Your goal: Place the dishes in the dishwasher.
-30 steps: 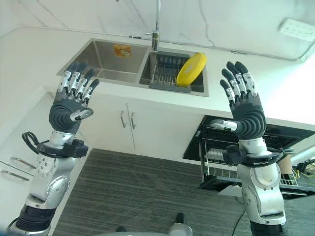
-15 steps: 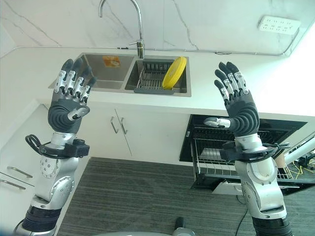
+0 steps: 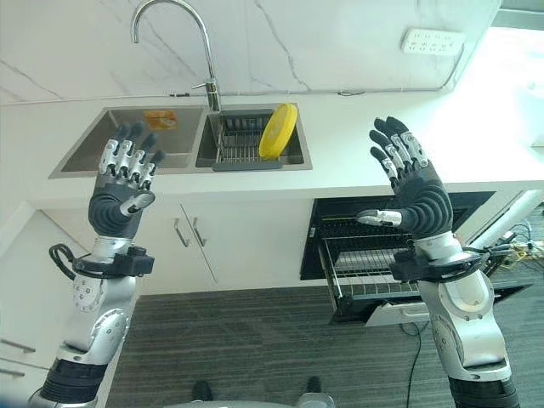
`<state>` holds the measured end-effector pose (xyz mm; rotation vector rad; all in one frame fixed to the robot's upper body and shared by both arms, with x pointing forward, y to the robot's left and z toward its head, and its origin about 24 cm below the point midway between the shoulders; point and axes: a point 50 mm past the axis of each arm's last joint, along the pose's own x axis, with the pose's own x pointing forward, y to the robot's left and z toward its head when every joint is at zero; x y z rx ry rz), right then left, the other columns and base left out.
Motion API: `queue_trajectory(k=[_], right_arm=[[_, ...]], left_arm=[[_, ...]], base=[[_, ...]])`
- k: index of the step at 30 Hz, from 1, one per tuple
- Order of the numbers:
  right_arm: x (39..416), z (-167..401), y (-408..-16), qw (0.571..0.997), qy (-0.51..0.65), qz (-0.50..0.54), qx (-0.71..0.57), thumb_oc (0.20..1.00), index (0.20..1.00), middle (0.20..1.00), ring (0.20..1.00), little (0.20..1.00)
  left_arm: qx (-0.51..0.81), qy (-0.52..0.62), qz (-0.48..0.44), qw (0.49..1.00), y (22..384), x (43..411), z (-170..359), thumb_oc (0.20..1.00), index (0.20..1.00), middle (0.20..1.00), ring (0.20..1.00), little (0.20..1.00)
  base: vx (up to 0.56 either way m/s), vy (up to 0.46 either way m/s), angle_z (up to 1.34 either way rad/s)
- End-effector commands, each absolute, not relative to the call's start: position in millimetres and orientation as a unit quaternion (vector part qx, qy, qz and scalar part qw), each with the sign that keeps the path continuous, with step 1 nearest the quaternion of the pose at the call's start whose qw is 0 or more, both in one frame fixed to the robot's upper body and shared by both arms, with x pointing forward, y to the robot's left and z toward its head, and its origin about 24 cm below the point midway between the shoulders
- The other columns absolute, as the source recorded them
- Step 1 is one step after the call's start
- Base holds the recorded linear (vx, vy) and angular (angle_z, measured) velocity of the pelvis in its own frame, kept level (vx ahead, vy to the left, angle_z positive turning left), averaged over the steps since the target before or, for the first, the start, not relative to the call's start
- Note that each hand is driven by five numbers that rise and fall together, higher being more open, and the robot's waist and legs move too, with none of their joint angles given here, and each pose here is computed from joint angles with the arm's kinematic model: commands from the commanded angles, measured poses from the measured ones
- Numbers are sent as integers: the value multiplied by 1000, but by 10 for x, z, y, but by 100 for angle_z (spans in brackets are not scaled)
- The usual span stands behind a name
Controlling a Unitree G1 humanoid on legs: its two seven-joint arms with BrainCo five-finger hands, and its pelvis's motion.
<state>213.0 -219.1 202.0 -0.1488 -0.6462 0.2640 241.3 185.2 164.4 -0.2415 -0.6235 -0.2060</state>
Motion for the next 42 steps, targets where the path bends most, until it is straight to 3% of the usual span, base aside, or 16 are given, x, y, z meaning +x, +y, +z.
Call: queue_trajectory(k=[1, 13, 36, 42], right_arm=[[2052, 2299, -2221, 906, -399, 126, -70, 1000, 1000, 1000, 1000, 1000], [2093, 2179, -2198, 915, -384, 115, -53, 1000, 1000, 1000, 1000, 1000], [2179, 2281, -2132, 916, -374, 139, -53, 1000, 1000, 1000, 1000, 1000], [2242, 2246, -2101, 921, -362, 129, -70, 1000, 1000, 1000, 1000, 1000]], left_arm=[[-107, -376, -123, 912, 1842, 2272, 1917, 1000, 1000, 1000, 1000, 1000], [-83, -359, -120, 922, 1778, 2320, 1927, 1000, 1000, 1000, 1000, 1000], [-51, -350, -84, 932, 1779, 2289, 1906, 1000, 1000, 1000, 1000, 1000], [-64, -356, -82, 929, 1803, 2272, 1878, 1000, 1000, 1000, 1000, 1000]], base=[[195, 219, 48], [235, 223, 9], [198, -254, -4], [113, 30, -25]])
